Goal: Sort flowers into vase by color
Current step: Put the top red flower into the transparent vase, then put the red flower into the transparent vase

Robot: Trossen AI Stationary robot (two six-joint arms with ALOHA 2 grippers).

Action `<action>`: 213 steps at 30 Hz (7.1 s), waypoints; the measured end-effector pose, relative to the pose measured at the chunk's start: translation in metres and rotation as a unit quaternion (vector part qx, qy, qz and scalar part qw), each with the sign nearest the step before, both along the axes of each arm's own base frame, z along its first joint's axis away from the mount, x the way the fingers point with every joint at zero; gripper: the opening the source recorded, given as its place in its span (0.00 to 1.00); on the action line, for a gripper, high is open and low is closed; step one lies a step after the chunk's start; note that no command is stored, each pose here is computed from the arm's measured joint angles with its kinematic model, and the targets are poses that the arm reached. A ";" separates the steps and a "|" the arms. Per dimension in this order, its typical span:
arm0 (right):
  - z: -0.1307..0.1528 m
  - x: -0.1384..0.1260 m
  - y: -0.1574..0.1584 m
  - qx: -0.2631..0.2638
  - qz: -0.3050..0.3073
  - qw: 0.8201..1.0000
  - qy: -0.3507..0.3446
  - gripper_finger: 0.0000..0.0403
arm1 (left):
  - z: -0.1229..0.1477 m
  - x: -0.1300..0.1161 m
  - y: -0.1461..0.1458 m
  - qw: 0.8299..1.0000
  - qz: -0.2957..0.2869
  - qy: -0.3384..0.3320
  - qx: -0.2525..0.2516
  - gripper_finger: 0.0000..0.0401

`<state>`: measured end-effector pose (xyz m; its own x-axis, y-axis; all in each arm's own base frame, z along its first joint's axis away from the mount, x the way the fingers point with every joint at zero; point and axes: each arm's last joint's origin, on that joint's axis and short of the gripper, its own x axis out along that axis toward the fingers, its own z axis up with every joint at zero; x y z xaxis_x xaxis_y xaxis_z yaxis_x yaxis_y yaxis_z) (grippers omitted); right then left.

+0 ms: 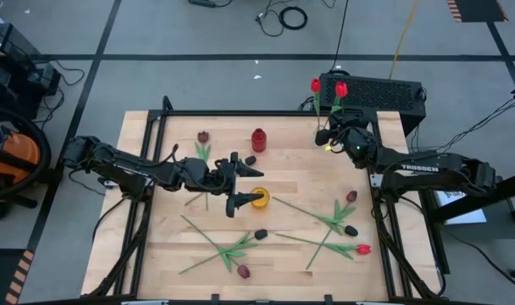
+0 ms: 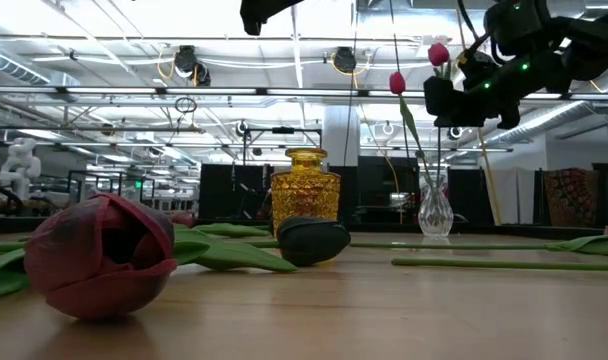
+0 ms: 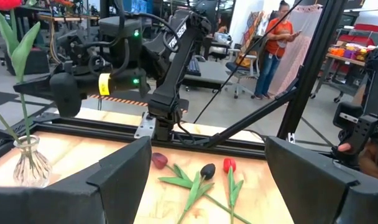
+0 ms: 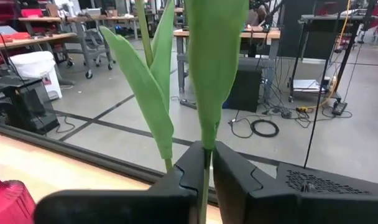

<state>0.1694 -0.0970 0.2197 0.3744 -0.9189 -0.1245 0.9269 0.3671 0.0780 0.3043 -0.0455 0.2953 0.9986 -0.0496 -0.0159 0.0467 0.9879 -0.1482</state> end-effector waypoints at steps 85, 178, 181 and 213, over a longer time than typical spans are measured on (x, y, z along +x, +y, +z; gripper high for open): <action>0.053 -0.053 0.105 0.232 0.464 0.854 -0.037 0.71 | -0.054 0.121 -0.101 0.976 -0.113 0.147 0.115 0.80; 0.060 -0.068 0.102 0.171 0.476 0.862 -0.038 0.71 | -0.101 0.153 -0.081 0.895 -0.154 0.402 0.120 0.00; 0.057 -0.067 0.102 0.170 0.465 0.869 -0.019 0.71 | -0.085 0.141 -0.082 0.885 -0.162 0.418 0.125 0.00; 0.018 -0.029 0.108 0.059 0.522 0.844 -0.111 0.71 | 0.118 0.022 -0.079 0.964 -0.039 0.179 0.194 0.00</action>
<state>0.1406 0.0111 0.2376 0.9981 -0.0612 -0.0122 0.0621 0.9521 0.2994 0.3267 -0.1249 0.4138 0.9194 -0.0451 -0.3908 0.1370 0.9679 0.2106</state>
